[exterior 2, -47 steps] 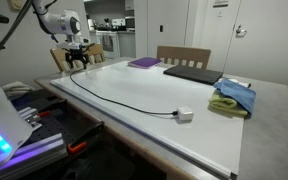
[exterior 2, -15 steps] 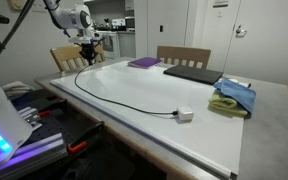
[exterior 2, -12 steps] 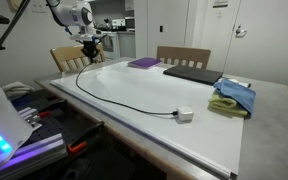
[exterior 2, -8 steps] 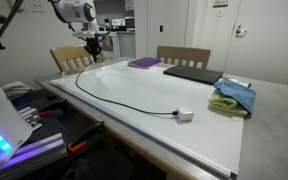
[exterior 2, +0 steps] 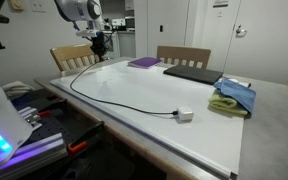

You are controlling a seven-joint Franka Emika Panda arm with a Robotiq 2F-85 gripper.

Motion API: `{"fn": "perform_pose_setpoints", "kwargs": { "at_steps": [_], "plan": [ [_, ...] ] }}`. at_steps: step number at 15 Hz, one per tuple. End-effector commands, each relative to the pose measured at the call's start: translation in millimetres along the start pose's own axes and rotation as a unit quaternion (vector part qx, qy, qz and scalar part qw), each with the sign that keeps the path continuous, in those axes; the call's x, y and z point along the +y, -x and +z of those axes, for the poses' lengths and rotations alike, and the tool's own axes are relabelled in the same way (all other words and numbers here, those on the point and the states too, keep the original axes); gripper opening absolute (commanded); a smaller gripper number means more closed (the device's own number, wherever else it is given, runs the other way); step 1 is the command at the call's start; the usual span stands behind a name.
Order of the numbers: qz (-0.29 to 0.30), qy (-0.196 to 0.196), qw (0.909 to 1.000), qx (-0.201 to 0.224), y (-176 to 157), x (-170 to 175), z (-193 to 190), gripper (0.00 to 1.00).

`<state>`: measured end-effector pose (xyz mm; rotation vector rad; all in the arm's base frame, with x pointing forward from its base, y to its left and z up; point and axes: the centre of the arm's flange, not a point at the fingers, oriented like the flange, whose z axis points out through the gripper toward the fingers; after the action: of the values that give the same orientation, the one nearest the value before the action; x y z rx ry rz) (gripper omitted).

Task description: Form a loose circle with the cable

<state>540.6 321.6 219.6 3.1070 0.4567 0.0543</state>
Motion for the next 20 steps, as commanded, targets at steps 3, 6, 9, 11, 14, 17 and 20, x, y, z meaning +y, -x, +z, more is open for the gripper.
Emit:
{"fn": "perform_pose_setpoints", "kwargs": {
  "at_steps": [3, 6, 9, 11, 14, 17, 20],
  "plan": [
    [0.099, 0.009, 0.9941, 0.043, 63.0, 54.4, -14.4, 0.01],
    [0.126, -0.007, 0.9893, 0.073, 84.9, 77.5, -17.3, 0.01],
    [0.128, -0.003, 0.9897, 0.065, 67.0, 72.1, -10.9, 0.04],
    [0.127, -0.003, 0.9897, 0.065, 70.7, 72.2, -12.8, 0.04],
    [0.127, -0.003, 0.9897, 0.066, 70.7, 72.1, -13.3, 0.01],
    [0.180, 0.016, 0.9816, 0.062, 53.9, 76.5, -7.5, 0.01],
    [0.272, 0.039, 0.9588, 0.073, 39.7, 95.4, -4.9, 0.01]
  ]
}}
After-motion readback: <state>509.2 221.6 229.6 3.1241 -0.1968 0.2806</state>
